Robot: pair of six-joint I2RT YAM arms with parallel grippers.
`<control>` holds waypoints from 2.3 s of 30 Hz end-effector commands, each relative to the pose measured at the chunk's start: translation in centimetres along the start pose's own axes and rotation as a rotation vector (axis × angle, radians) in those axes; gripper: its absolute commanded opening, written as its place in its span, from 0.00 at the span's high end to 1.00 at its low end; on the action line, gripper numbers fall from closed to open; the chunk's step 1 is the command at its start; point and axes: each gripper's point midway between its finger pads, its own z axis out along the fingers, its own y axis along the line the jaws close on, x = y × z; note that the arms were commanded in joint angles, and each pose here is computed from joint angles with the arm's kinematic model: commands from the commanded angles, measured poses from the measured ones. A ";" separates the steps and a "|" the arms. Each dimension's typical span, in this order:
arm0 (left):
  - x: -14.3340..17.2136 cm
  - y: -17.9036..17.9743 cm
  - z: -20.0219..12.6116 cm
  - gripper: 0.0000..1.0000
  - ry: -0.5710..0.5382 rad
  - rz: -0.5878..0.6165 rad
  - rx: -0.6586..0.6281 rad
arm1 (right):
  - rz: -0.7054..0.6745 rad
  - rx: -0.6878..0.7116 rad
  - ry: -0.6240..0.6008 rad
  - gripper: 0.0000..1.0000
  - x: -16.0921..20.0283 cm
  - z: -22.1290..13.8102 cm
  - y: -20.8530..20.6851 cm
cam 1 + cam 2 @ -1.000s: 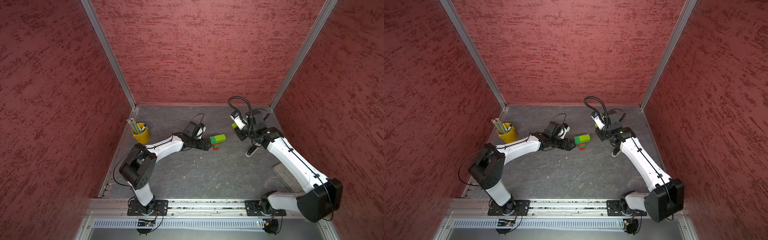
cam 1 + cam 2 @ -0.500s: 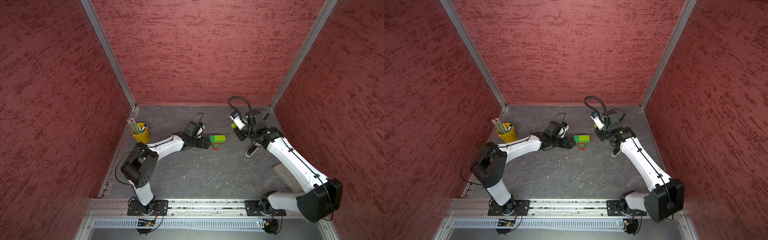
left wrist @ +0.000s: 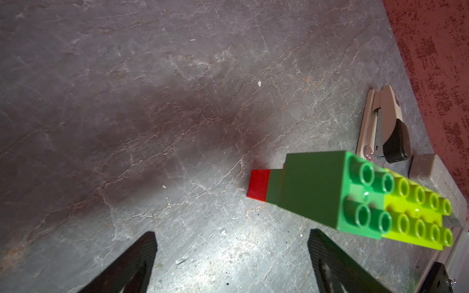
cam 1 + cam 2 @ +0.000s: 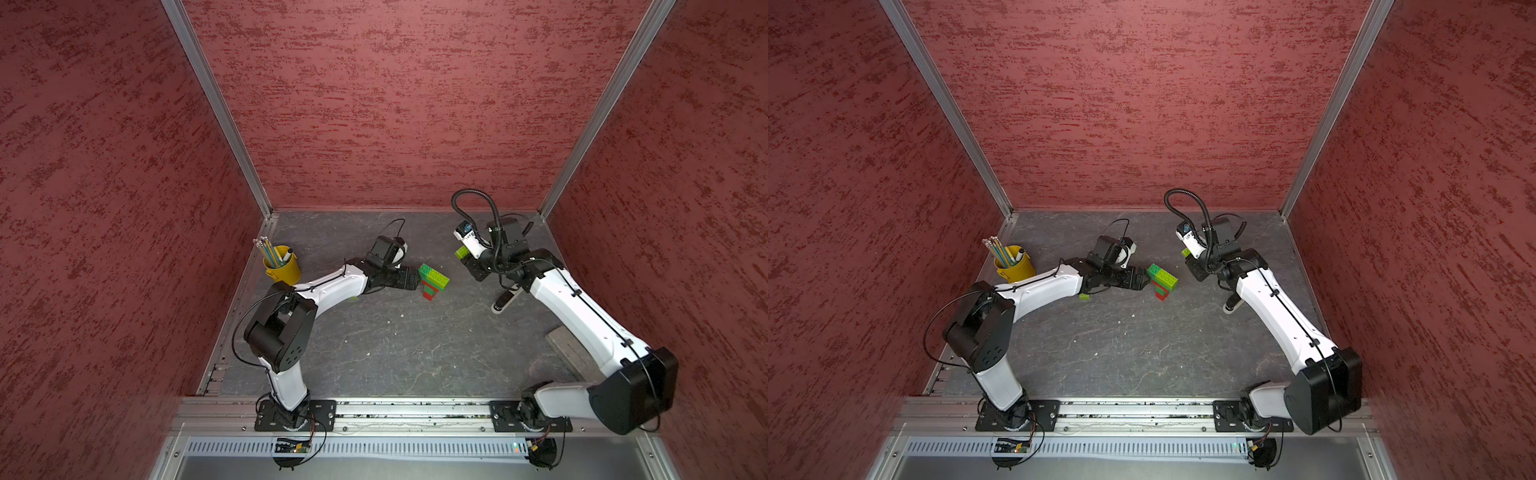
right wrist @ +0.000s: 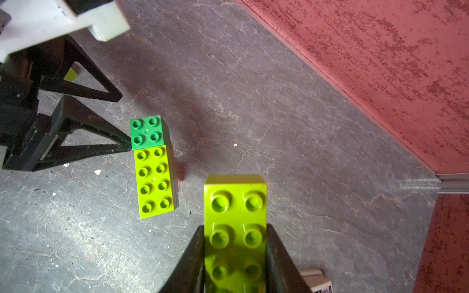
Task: Assemble a spoon with lego
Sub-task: Adjust the lego brick at the center of the board, then assemble the lego brick with the lego brick.
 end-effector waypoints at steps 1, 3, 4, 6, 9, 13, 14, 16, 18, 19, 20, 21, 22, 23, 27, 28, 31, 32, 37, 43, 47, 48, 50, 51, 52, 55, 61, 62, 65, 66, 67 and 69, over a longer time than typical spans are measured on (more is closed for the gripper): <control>0.0 0.4 -1.4 0.05 -0.012 0.016 -0.003 | 0.026 -0.050 0.012 0.72 -1.8 -0.1 1.0; 0.3 1.1 -2.0 0.05 -0.018 0.001 -0.007 | 0.040 -0.060 0.064 0.72 -2.1 0.7 1.7; 0.4 1.5 -2.3 0.05 -0.023 -0.006 -0.005 | 0.033 -0.075 0.085 0.72 -2.3 0.8 2.4; 0.8 2.4 -2.9 0.05 -0.031 -0.018 -0.022 | 0.002 -0.078 0.109 0.72 -2.7 1.0 3.3; 1.1 3.5 -3.7 0.05 -0.037 -0.041 -0.023 | -0.022 -0.088 0.128 0.72 -3.3 1.1 4.0; 1.8 4.5 -4.6 0.05 -0.035 -0.038 -0.045 | -0.049 -0.128 0.163 0.72 -3.1 2.1 5.6; 1.9 4.8 -4.8 0.05 -0.036 -0.038 -0.049 | -0.051 -0.129 0.176 0.72 -2.9 2.4 5.8; 2.1 4.9 -5.0 0.05 -0.036 -0.038 -0.054 | -0.048 -0.126 0.190 0.72 -2.7 2.9 5.9; 2.2 4.9 -5.2 0.05 -0.035 -0.034 -0.053 | -0.052 -0.110 0.211 0.72 -2.3 3.3 5.7; 2.3 4.9 -5.2 0.05 -0.034 -0.033 -0.053 | -0.057 -0.109 0.222 0.72 -2.0 3.5 5.7; 2.3 4.8 -5.1 0.05 -0.036 -0.028 -0.047 | -0.062 -0.112 0.227 0.72 -1.8 3.7 5.8; 2.3 4.8 -5.2 0.05 -0.038 -0.026 -0.048 | -0.063 -0.113 0.226 0.72 -1.9 3.8 5.8; 2.4 4.8 -5.1 0.04 -0.040 -0.024 -0.050 | -0.062 -0.120 0.230 0.72 -1.8 4.0 5.9; 2.4 4.8 -5.1 0.05 -0.043 -0.020 -0.047 | -0.065 -0.126 0.231 0.72 -1.9 4.2 6.1; 2.6 4.8 -5.0 0.04 -0.039 -0.018 -0.047 | -0.067 -0.134 0.242 0.72 -1.9 4.7 6.3; 2.6 4.9 -4.9 0.05 -0.038 -0.018 -0.047 | -0.073 -0.142 0.246 0.72 -1.8 4.8 6.5; 2.7 4.8 -4.8 0.05 -0.037 -0.019 -0.044 | -0.085 -0.148 0.253 0.72 -1.5 5.2 6.7; 2.6 4.9 -4.8 0.05 -0.038 -0.021 -0.043 | -0.086 -0.145 0.251 0.72 -1.7 5.3 6.7; 2.7 4.7 -4.5 0.05 -0.034 -0.021 -0.038 | -0.096 -0.161 0.253 0.71 -1.6 5.6 7.0; 2.8 4.8 -4.4 0.05 -0.030 -0.022 -0.039 | -0.109 -0.165 0.258 0.71 -1.3 5.9 7.1; 3.0 4.8 -4.4 0.04 -0.027 -0.024 -0.039 | -0.110 -0.178 0.258 0.71 -1.4 6.2 7.4; 3.0 4.9 -4.4 0.04 -0.027 -0.025 -0.039 | -0.110 -0.174 0.259 0.71 -1.4 6.2 7.3; 3.0 4.9 -4.4 0.04 -0.029 -0.024 -0.041 | -0.114 -0.177 0.263 0.71 -1.4 6.3 7.4; 3.0 4.9 -4.4 0.04 -0.028 -0.025 -0.040 | -0.116 -0.176 0.266 0.71 -1.3 6.4 7.5; 3.0 4.9 -4.4 0.04 -0.026 -0.025 -0.040 | -0.118 -0.177 0.269 0.71 -1.2 6.4 7.5; 3.0 4.8 -4.4 0.04 -0.026 -0.023 -0.039 | -0.122 -0.173 0.274 0.71 -1.1 6.5 7.5; 3.1 4.8 -4.4 0.04 -0.024 -0.024 -0.040 | -0.127 -0.168 0.278 0.71 -1.0 6.6 7.5; 3.0 4.9 -4.4 0.04 -0.026 -0.025 -0.040 | -0.128 -0.167 0.280 0.71 -0.9 6.6 7.5; 3.2 5.0 -4.3 0.04 -0.022 -0.025 -0.043 | -0.128 -0.166 0.285 0.71 -0.8 6.8 7.5; 3.2 5.0 -4.4 0.04 -0.022 -0.025 -0.043 | -0.129 -0.165 0.287 0.71 -0.7 6.8 7.5; 3.2 5.0 -4.4 0.04 -0.020 -0.026 -0.044 | -0.132 -0.164 0.293 0.71 -0.6 6.8 7.6; 3.3 5.0 -4.4 0.04 -0.020 -0.026 -0.044 | -0.136 -0.160 0.300 0.71 -0.4 6.9 7.5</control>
